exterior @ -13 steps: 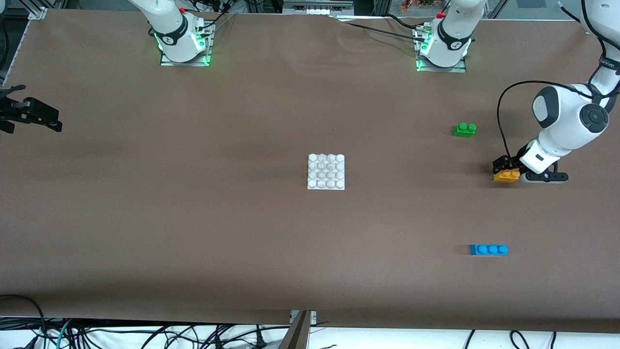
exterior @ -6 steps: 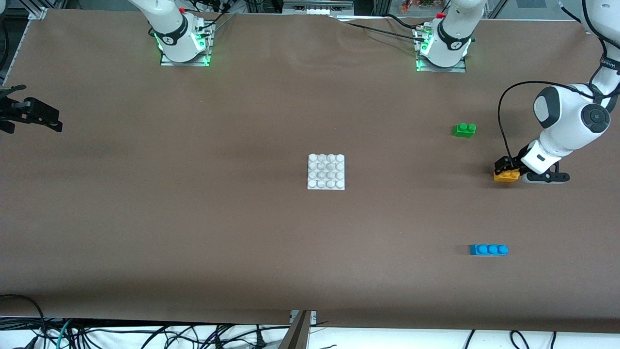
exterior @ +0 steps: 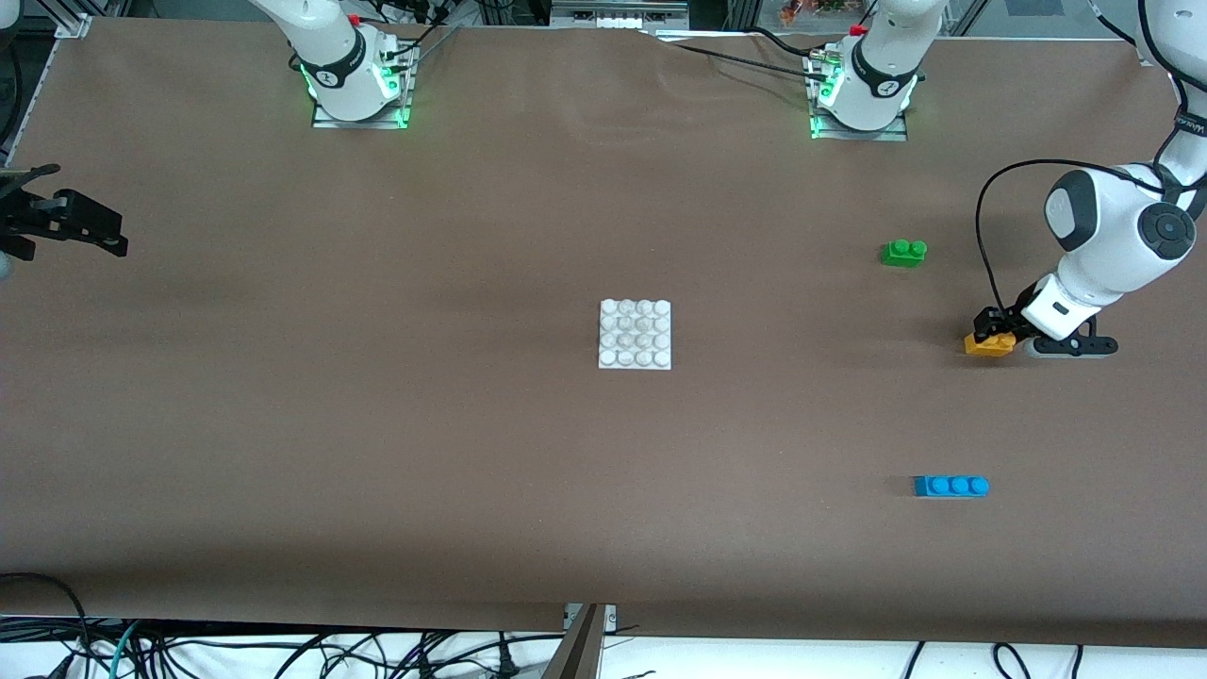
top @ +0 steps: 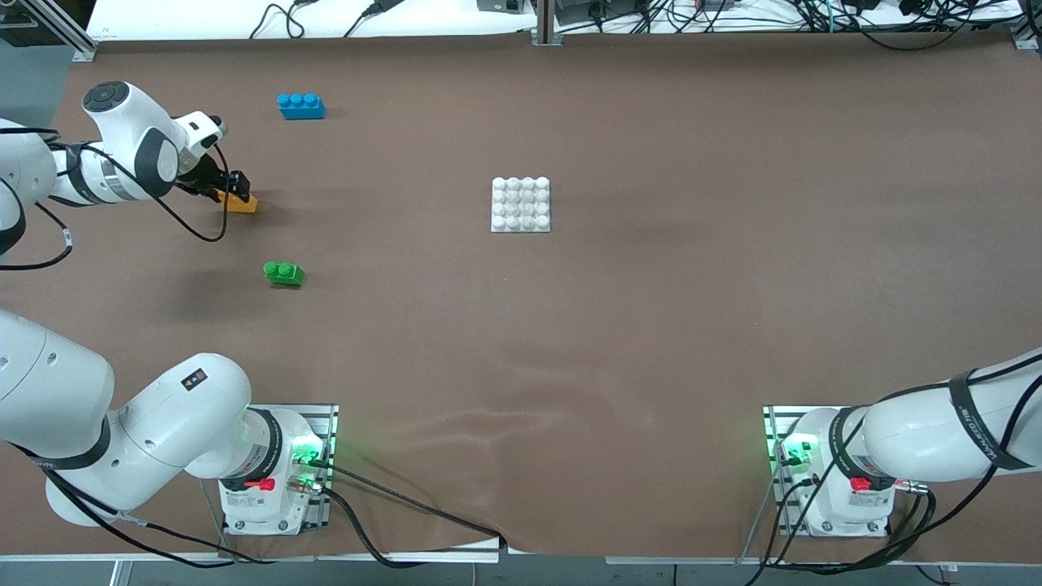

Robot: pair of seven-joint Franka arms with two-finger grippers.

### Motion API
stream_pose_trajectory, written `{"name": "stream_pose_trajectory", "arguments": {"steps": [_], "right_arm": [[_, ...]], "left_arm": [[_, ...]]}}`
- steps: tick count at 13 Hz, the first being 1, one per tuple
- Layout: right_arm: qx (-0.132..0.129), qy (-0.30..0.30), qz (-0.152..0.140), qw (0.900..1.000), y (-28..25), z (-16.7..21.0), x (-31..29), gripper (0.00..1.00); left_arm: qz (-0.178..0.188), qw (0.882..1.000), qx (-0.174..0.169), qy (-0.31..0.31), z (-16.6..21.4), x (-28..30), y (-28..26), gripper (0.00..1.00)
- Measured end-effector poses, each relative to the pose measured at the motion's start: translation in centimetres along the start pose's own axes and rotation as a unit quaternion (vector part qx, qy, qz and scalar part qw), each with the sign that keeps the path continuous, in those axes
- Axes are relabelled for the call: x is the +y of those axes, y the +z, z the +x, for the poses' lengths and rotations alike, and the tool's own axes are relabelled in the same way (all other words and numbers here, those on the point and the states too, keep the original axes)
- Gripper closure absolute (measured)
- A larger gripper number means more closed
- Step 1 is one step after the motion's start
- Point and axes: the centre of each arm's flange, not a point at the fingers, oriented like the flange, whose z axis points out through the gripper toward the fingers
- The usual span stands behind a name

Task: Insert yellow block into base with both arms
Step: 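Close the left gripper on the yellow block, then lift the yellow block and carry it toward the white base plate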

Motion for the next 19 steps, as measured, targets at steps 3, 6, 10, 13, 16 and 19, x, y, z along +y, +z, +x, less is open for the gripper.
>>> {"name": "stream_pose_trajectory", "arguments": {"steps": [3, 6, 10, 13, 16, 19], "right_arm": [[0.0, 0.0, 0.0, 1.0, 0.0, 0.0, 0.0, 0.0], [0.0, 0.0, 0.0, 1.0, 0.0, 0.0, 0.0, 0.0], [0.0, 0.0, 0.0, 1.0, 0.0, 0.0, 0.0, 0.0], [0.0, 0.0, 0.0, 1.0, 0.0, 0.0, 0.0, 0.0], [0.0, 0.0, 0.0, 1.0, 0.0, 0.0, 0.0, 0.0], [0.0, 0.0, 0.0, 1.0, 0.0, 0.0, 0.0, 0.0]], "left_arm": [[0.001, 1.0, 0.002, -0.001, 0.2, -0.1, -0.1, 0.37], [0.004, 1.0, 0.011, -0.001, 0.9, -0.4, -0.8, 0.37], [0.001, 0.999, 0.025, 0.026, 3.6, 2.5, -3.4, 0.37], [-0.012, 0.999, 0.001, 0.038, 6.3, 6.0, -7.2, 0.37], [-0.024, 0.999, 0.001, 0.045, 8.1, 8.4, -10.2, 0.37], [-0.034, 0.999, 0.002, 0.042, 8.3, 10.3, -10.6, 0.37]]}}
